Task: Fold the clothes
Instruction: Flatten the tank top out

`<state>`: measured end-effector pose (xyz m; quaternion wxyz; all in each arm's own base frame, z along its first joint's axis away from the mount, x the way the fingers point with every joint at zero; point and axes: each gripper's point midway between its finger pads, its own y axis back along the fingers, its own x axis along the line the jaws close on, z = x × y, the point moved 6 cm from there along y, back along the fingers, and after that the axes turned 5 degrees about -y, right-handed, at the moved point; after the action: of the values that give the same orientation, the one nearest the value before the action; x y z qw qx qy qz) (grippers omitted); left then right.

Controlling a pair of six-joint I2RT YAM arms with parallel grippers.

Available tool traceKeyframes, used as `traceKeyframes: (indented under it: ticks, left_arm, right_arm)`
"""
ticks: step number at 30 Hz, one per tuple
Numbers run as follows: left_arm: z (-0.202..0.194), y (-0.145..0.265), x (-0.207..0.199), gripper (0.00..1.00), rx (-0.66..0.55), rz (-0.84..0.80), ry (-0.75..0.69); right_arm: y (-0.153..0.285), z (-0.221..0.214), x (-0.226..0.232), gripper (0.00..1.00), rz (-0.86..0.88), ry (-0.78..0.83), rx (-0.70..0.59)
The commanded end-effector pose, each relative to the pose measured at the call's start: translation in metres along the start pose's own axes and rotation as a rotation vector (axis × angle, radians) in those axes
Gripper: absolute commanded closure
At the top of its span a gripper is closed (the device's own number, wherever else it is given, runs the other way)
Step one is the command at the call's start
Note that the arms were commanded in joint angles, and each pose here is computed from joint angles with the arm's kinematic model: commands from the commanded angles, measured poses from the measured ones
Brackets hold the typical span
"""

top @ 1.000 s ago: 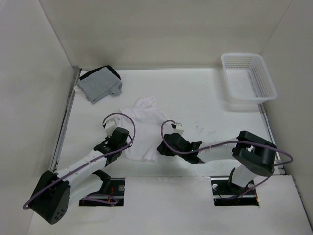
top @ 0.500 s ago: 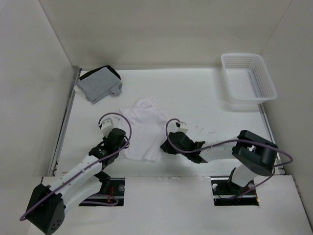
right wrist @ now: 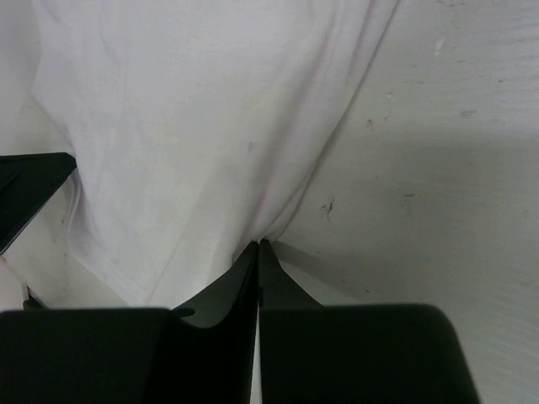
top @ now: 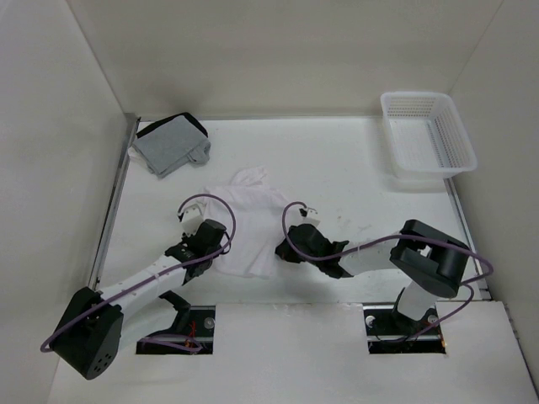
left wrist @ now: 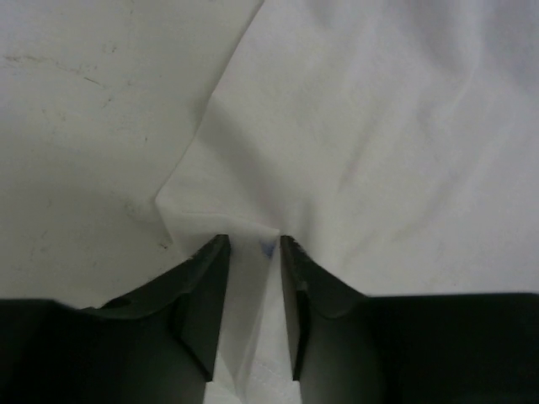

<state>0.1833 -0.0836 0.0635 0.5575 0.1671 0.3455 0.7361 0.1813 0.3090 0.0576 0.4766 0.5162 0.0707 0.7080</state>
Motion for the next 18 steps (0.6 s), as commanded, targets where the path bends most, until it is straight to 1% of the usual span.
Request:
traceKeyframes:
  ticks: [1, 3, 7, 11, 14, 16, 18]
  left_arm:
    - [0.016, 0.003, -0.013, 0.78, -0.052, -0.028, 0.019]
    - [0.016, 0.005, -0.012, 0.85, -0.050, -0.026, 0.018]
    - [0.014, 0.006, -0.011, 0.93, -0.045, -0.034, 0.019]
    - [0.024, 0.015, -0.015, 0.95, -0.087, -0.071, 0.066]
    - [0.037, 0.033, -0.024, 0.95, -0.134, -0.179, 0.148]
    - [0.040, 0.045, -0.022, 0.95, -0.156, -0.224, 0.197]
    - [0.035, 0.053, -0.011, 0.96, -0.146, -0.224, 0.241]
  right_arm:
    - [0.012, 0.008, -0.017, 0.96, -0.048, 0.037, -0.033]
    - [0.021, 0.014, -0.023, 0.96, -0.051, 0.028, -0.058]
    - [0.041, 0.028, -0.030, 0.96, -0.029, 0.011, -0.109]
    - [0.058, 0.043, -0.034, 0.96, -0.026, 0.009, -0.159]
    - [0.071, 0.057, -0.040, 0.96, -0.044, 0.009, -0.196]
    - [0.080, 0.068, -0.049, 0.97, -0.076, -0.009, -0.220]
    - [0.088, 0.075, -0.061, 0.97, -0.121, -0.029, -0.235]
